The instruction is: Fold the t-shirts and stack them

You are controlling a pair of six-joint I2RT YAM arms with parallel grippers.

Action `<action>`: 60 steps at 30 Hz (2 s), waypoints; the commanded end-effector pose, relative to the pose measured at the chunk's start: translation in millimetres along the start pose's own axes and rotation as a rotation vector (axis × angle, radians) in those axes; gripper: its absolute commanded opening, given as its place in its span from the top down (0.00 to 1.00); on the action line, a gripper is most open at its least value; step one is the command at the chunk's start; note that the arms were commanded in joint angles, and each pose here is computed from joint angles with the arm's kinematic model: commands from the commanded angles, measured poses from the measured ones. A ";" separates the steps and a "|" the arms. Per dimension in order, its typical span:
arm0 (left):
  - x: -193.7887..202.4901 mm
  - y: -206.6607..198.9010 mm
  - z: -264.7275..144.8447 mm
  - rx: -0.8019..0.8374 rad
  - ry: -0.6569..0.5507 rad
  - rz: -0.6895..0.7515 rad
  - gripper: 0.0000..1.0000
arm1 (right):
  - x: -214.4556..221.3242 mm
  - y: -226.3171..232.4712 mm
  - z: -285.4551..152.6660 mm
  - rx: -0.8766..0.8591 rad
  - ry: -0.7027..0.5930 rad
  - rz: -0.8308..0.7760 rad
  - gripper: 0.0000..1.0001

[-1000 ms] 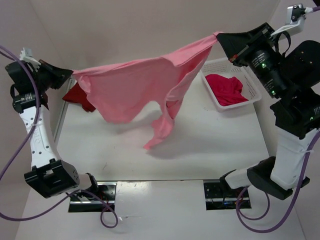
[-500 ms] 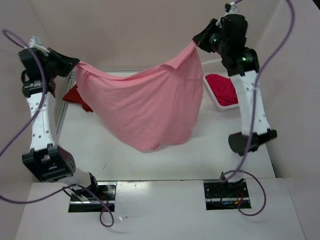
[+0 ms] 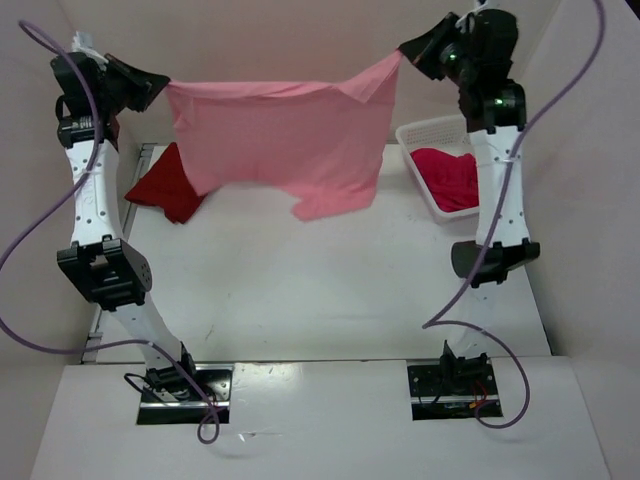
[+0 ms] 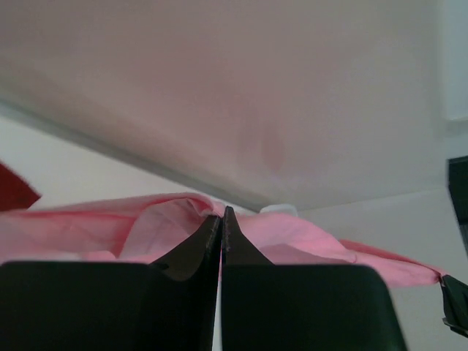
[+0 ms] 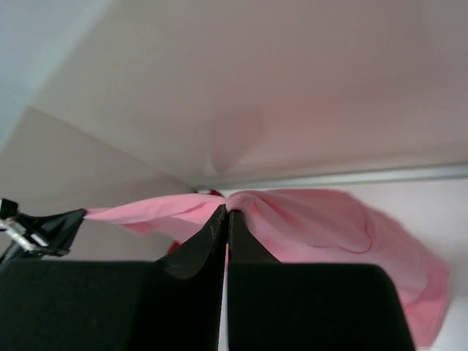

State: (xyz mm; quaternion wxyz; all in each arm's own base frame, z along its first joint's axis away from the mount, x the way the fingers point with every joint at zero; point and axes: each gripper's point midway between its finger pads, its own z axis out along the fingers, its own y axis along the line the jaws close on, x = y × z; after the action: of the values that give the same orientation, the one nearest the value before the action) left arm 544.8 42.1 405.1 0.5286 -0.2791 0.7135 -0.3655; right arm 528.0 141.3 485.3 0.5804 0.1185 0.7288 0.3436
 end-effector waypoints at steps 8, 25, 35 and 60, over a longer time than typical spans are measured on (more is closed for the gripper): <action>48.5 33.5 -37.9 0.006 0.034 0.025 1.00 | 56.8 -31.6 -68.9 0.021 0.121 -0.013 1.00; 226.6 225.2 -132.8 -0.479 0.213 -0.051 0.40 | 348.4 -232.5 -180.0 0.508 0.649 0.228 1.00; 260.5 269.7 -76.0 -0.503 0.285 -0.162 0.37 | 344.4 -231.3 -180.8 0.503 0.626 0.218 1.00; 267.2 306.6 -16.2 -0.596 0.194 -0.327 0.70 | 342.5 -225.4 -185.4 0.490 0.611 0.235 1.00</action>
State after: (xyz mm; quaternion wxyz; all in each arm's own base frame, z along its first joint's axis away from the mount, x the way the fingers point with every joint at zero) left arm 446.7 10.1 23.2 0.2920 -0.4846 0.7826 -0.2598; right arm 299.1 103.2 85.7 0.2226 0.2300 0.9182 0.2334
